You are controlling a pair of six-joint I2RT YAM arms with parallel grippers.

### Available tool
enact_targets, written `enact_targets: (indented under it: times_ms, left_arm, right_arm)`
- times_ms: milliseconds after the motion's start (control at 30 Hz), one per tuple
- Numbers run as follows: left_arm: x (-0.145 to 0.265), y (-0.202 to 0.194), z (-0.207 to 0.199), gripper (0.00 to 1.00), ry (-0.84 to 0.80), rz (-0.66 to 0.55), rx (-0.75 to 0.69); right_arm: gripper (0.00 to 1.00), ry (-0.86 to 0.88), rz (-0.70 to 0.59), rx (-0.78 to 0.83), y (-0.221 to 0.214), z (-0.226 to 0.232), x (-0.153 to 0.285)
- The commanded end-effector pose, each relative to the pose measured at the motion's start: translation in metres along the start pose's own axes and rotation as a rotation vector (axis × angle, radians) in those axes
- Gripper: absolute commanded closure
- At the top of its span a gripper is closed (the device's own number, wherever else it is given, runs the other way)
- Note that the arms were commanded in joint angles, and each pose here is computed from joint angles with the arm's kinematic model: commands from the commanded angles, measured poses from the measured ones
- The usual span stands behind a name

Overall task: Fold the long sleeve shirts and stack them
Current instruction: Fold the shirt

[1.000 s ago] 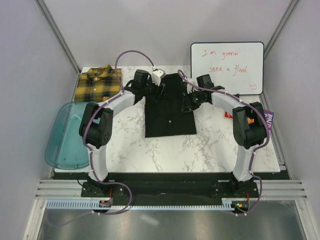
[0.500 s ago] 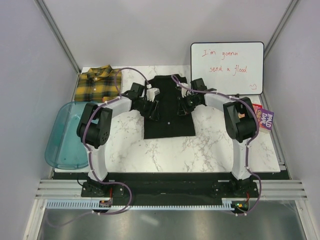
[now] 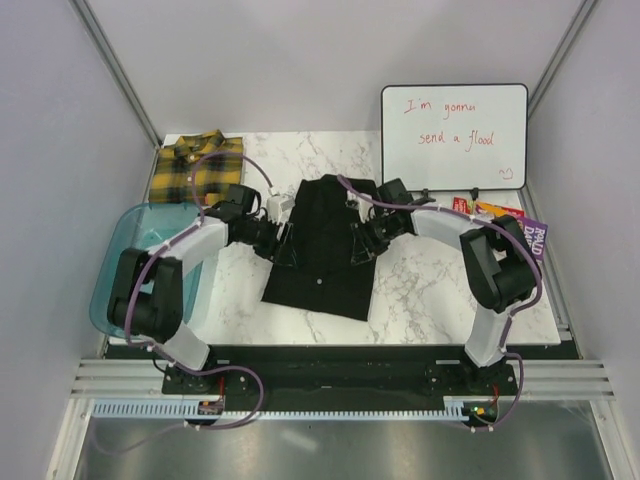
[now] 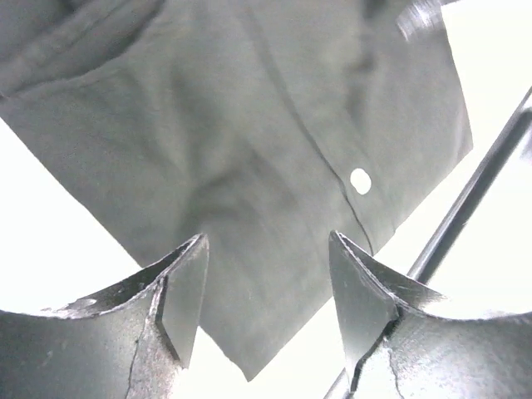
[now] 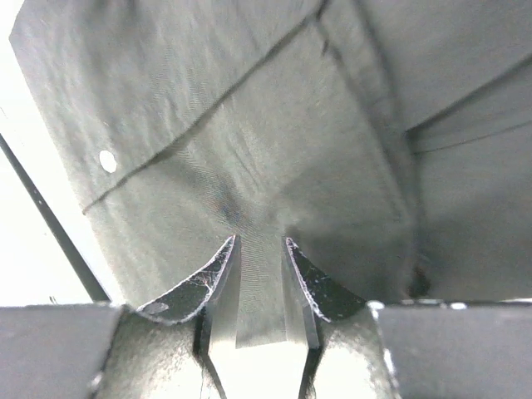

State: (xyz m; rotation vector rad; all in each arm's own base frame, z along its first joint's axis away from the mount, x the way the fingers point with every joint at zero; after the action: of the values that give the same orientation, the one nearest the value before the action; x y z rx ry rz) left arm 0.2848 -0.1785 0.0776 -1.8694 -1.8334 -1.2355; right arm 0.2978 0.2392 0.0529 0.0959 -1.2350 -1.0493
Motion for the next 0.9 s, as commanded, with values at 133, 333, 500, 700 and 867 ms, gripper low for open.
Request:
enact_targets:
  times_ms: [133, 333, 500, 700, 867]
  left_arm:
    - [0.037, -0.041, -0.014, 0.33, 0.186, -0.107, -0.771]
    - [0.031, -0.074, -0.024, 0.34, 0.326, -0.245, -1.211]
    - [0.016, -0.091, -0.042, 0.34, 0.324, -0.286, -1.369]
    - [-0.013, -0.105, -0.051, 0.33, 0.318, -0.305, -1.510]
    - [-0.041, -0.121, -0.045, 0.33, 0.327, -0.231, -1.591]
  right_arm:
    - [0.67, 0.042, -0.178, 0.075, 0.064, 0.025, 0.017]
    - [0.68, 0.088, -0.231, 0.097, 0.091, 0.030, -0.015]
    - [0.68, 0.089, -0.213, 0.096, 0.093, 0.017, -0.039]
    - [0.69, 0.069, -0.130, 0.095, 0.064, 0.000, -0.064]
    - [0.71, 0.069, -0.067, 0.115, 0.042, -0.007, -0.077]
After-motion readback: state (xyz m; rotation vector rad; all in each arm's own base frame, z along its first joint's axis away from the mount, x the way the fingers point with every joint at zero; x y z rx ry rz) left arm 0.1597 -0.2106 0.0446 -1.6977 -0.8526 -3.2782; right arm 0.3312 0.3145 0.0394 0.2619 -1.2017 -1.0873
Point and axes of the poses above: each gripper's point midway between its finger pads, its own x axis back along the fingers, its own z axis along the line the jaws close on, y = z × x, the point moved 2 cm from there along x, back along the fingers, and after that the axes turned 13 degrees about x, right-handed, at the moved point
